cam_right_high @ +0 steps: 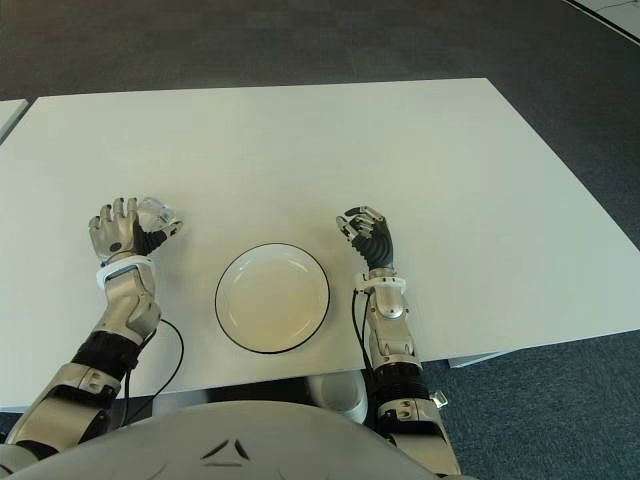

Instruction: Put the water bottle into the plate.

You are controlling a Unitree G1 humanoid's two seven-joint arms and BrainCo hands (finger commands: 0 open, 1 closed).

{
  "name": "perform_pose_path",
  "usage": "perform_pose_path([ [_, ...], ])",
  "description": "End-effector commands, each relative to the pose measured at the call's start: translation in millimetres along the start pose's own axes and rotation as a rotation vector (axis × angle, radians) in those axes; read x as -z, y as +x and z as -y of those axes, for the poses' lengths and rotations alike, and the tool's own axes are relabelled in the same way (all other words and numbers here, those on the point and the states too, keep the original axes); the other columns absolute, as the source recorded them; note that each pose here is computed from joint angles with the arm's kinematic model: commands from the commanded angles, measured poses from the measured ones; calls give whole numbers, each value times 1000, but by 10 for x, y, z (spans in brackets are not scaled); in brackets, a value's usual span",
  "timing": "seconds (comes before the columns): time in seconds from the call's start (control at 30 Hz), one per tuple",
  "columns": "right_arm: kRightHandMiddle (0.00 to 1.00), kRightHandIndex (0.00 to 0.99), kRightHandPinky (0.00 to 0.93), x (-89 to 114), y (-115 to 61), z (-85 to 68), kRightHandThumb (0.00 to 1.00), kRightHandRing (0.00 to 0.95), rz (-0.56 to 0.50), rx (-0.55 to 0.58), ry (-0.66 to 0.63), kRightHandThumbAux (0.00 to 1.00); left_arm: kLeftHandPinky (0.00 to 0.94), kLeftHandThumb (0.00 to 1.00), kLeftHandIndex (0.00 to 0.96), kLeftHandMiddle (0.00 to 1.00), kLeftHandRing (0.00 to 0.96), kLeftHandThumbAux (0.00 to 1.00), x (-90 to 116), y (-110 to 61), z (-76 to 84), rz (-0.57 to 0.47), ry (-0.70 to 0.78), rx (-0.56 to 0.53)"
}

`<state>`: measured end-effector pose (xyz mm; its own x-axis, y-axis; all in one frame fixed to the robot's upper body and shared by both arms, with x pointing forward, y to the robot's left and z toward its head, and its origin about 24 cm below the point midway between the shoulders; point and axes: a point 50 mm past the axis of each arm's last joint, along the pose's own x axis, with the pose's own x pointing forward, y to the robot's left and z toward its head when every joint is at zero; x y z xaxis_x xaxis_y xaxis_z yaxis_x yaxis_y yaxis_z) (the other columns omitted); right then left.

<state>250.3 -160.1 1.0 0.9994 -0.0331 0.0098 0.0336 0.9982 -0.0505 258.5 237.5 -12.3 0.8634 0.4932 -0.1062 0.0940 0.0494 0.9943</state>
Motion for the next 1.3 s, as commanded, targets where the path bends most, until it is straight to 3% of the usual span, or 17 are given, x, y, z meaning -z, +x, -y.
perform_pose_path([
  [0.03, 698, 437, 741, 44, -35, 5, 709, 714, -29, 8, 8, 725, 0, 516, 0, 0, 0, 314, 31, -87, 273, 1, 0, 121],
  [0.5, 704, 437, 739, 32, -39, 20, 710, 714, -26, 15, 21, 725, 15, 540, 18, 0, 0, 434, 32, -56, 369, -6, -63, 143],
  [0.73, 705, 437, 741, 27, -36, 26, 711, 716, -23, 17, 17, 725, 122, 576, 33, 38, 19, 478, 41, -82, 385, -41, -121, 159],
  [0.9, 704, 437, 743, 27, -32, 28, 711, 715, -23, 16, 18, 725, 200, 596, 72, 105, 93, 497, 39, -101, 355, -62, -165, 155],
  [0.97, 705, 437, 745, 28, -31, 30, 711, 717, -23, 15, 19, 725, 251, 606, 182, 178, 154, 506, 38, -103, 347, -71, -183, 152],
  [1.2, 702, 437, 741, 27, -29, 33, 711, 717, -20, 12, 16, 725, 504, 631, 389, 443, 450, 537, 38, -112, 331, -78, -215, 135],
  [1.3, 704, 437, 744, 24, -30, 37, 710, 718, -19, 13, 11, 725, 580, 689, 417, 539, 546, 641, 42, -116, 317, -54, -231, 100],
])
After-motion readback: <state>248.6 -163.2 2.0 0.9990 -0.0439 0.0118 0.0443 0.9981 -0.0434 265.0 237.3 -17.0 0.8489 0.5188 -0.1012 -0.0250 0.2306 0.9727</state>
